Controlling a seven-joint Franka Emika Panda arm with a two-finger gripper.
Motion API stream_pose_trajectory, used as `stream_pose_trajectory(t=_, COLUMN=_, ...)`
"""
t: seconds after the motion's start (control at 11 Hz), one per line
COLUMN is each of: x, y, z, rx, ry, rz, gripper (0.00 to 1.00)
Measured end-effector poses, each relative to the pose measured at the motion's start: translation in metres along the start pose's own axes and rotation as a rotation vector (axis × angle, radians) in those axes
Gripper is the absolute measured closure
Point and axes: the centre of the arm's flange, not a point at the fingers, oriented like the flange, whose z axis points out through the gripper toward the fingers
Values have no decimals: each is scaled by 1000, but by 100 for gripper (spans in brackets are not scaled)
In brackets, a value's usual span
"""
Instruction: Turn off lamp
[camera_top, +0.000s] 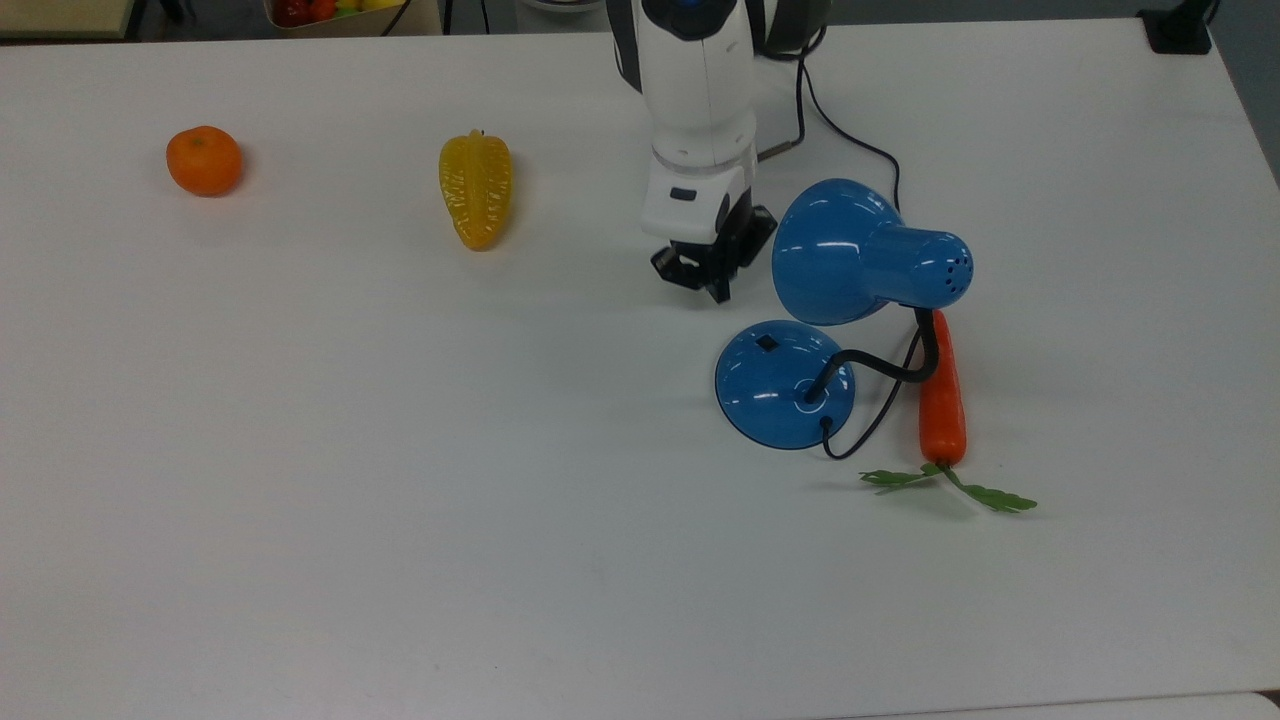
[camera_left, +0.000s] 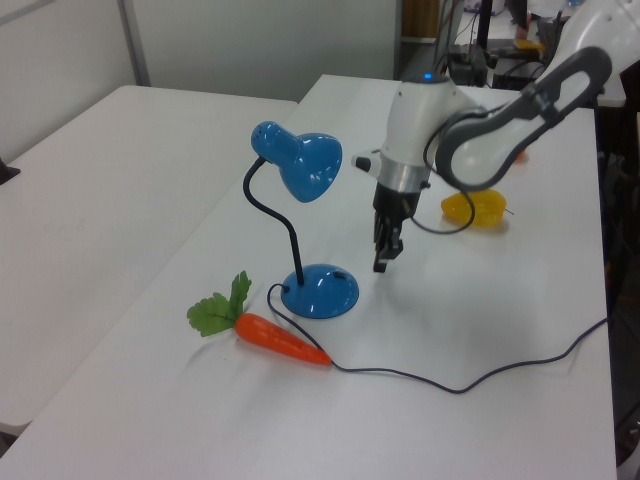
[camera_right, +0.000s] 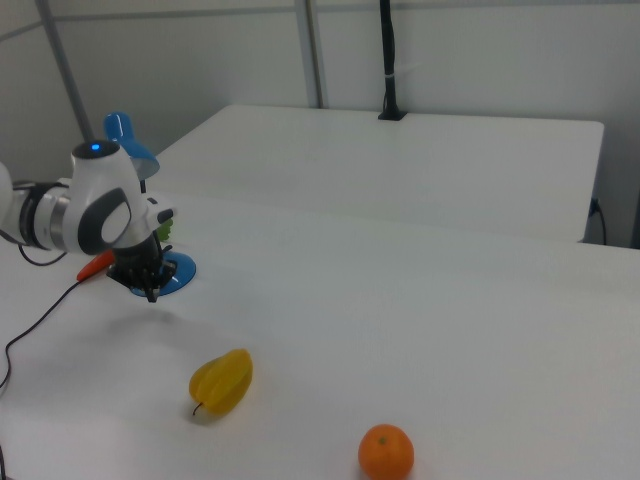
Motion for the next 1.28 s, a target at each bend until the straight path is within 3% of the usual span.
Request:
stream_pose_trajectory(t=0.27, x=-21, y=14, z=-72, rx=9, ry=-123, rz=31, gripper=85)
stream_pose_trajectory(t=0.73, x=-52, y=39, z=-181, rx=23, ry=-258, rz=105, gripper=11)
stream_pose_trajectory(t=0.82, x=-55, y=49, z=-214, rx=23, ry=-276, rz=151, gripper=0)
stream_pose_trajectory(t=1.0, x=-61, y=71, z=-277, rx=8, ry=-271, rz=288, gripper=0)
stream_pose_trajectory(t=1.28, x=-60, y=80, z=-317, rx=-19, ry=-205, rz=370, gripper=0)
